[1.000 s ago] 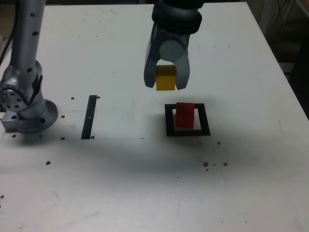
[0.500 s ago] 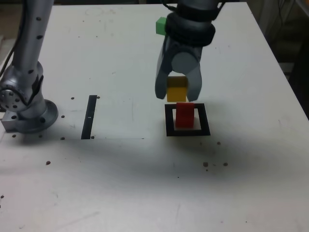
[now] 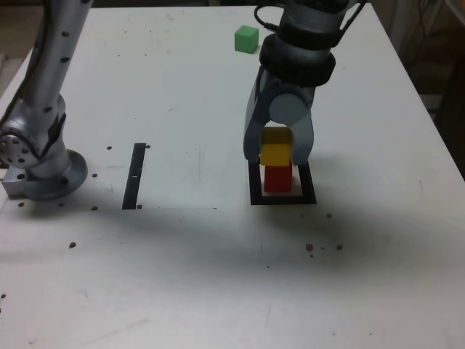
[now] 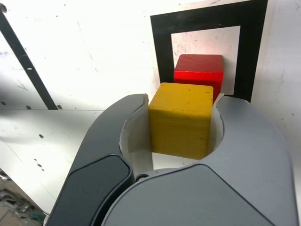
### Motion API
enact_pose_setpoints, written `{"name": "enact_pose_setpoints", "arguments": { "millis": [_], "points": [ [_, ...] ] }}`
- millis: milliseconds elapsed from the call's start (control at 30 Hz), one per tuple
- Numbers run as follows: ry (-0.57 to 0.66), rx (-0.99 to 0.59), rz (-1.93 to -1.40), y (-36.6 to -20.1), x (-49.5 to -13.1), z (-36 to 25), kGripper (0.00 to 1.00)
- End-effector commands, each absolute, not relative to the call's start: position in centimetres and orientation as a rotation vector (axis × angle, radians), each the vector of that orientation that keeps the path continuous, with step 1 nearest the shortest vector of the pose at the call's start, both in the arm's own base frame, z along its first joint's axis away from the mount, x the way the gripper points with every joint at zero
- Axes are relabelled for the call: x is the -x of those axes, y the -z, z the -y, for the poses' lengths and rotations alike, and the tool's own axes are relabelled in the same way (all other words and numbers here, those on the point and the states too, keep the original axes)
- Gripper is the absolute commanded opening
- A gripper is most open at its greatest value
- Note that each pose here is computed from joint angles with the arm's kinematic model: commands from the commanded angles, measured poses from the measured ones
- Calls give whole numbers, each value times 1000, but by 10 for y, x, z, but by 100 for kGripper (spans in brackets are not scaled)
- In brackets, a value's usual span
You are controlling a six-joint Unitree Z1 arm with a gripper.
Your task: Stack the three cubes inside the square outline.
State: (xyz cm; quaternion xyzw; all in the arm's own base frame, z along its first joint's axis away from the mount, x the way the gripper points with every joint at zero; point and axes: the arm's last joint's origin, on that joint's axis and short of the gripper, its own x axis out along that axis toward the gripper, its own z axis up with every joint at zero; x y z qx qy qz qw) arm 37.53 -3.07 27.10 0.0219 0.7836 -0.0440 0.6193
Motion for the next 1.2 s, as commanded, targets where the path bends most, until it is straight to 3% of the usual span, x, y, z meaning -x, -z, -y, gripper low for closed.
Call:
{"name": "enact_pose_setpoints", "arguments": {
  "millis": [0, 267, 333, 400, 533, 600, 933, 1167],
  "points": [
    [98, -55, -1803, -269, -378, 31, 24],
    [90, -64, -1800, -266, -382, 31, 24],
    [89, -67, -1800, -265, -382, 31, 28],
    [90, -71, -1799, -265, -382, 31, 43],
    [95, -73, -1802, -263, -382, 30, 83],
    [96, -73, -1804, -262, -382, 30, 94],
    [92, -64, -1824, -259, -378, 26, 98],
    [61, -84, -1796, -271, -370, 20, 99]
  ]
}}
